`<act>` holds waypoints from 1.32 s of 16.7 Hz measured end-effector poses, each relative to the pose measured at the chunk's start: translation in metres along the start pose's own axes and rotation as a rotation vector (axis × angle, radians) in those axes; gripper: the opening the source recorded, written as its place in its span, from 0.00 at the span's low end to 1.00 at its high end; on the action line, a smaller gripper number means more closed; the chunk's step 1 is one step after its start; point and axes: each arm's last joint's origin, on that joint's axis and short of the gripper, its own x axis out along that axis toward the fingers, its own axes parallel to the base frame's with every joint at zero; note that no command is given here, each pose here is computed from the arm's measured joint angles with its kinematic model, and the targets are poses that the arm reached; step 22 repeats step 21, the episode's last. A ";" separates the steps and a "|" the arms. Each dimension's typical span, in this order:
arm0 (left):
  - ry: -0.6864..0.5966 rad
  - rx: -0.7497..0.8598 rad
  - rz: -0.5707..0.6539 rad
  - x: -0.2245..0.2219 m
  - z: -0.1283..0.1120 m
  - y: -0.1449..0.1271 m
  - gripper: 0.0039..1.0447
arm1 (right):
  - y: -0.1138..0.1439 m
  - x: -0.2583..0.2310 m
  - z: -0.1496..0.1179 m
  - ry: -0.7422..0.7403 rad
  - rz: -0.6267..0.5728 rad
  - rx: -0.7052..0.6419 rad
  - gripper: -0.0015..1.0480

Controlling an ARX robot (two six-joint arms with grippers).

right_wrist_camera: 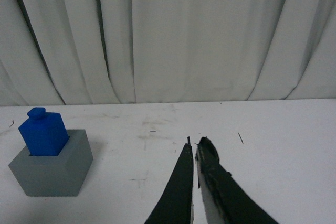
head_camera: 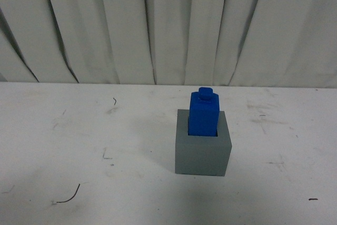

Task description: Insert blue part into gray base

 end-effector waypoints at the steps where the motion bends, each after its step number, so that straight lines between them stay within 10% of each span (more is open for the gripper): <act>1: 0.000 0.000 0.000 0.000 0.000 0.000 0.94 | 0.000 0.000 0.000 0.000 0.000 0.000 0.09; 3: 0.000 0.000 0.000 0.000 0.000 0.000 0.94 | 0.000 0.000 0.000 0.000 0.000 0.000 0.16; 10: 0.000 0.000 0.000 0.000 0.000 0.000 0.94 | 0.000 0.000 0.000 0.000 0.000 0.002 0.96; 22: 0.000 0.000 0.000 0.000 0.000 0.000 0.94 | 0.000 0.000 0.000 0.000 0.000 0.003 0.94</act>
